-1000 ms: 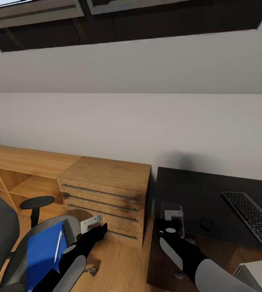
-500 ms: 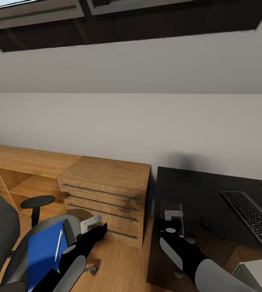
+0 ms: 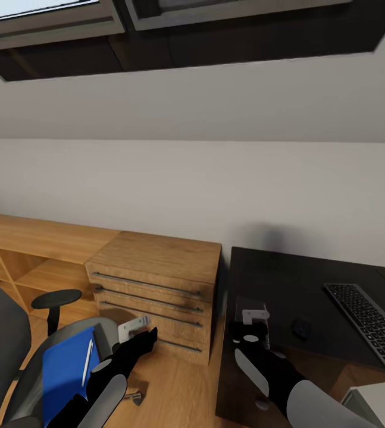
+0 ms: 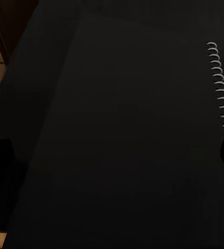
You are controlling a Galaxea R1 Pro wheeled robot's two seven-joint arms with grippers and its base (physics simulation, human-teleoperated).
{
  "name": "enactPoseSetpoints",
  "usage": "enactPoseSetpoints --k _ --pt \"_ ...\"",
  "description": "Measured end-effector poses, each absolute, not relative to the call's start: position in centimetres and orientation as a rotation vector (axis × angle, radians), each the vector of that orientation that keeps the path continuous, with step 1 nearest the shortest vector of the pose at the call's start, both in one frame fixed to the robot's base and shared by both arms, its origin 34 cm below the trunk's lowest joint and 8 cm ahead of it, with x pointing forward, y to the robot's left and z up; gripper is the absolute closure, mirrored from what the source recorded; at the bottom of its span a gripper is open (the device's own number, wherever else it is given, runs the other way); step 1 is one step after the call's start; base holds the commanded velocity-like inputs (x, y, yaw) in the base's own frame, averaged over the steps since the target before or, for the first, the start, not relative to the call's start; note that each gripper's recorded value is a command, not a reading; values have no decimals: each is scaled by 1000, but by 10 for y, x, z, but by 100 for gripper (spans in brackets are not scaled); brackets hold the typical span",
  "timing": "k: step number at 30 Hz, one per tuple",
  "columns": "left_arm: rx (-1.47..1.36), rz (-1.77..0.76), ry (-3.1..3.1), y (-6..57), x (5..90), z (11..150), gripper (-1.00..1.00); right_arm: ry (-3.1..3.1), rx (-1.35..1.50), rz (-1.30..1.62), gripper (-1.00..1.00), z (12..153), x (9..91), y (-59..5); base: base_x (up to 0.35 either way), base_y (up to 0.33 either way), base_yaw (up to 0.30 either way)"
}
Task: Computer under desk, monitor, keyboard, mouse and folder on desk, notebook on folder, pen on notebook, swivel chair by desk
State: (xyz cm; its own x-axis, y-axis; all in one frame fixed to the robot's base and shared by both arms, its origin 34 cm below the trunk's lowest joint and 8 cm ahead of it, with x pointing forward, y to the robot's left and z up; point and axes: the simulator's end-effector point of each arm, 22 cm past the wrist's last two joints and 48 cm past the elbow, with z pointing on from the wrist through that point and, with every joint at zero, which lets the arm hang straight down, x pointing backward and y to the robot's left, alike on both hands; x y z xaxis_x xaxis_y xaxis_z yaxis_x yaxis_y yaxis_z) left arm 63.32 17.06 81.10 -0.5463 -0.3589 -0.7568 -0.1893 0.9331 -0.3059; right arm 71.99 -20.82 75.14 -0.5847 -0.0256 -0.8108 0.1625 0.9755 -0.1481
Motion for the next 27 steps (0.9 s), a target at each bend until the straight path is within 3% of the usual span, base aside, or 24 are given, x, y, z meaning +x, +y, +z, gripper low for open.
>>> enactPoseSetpoints --k 27 --pt "-389 -229 2170 168 631 832 -100 2021 115 -204 -100 858 743 -211 0 0 0"
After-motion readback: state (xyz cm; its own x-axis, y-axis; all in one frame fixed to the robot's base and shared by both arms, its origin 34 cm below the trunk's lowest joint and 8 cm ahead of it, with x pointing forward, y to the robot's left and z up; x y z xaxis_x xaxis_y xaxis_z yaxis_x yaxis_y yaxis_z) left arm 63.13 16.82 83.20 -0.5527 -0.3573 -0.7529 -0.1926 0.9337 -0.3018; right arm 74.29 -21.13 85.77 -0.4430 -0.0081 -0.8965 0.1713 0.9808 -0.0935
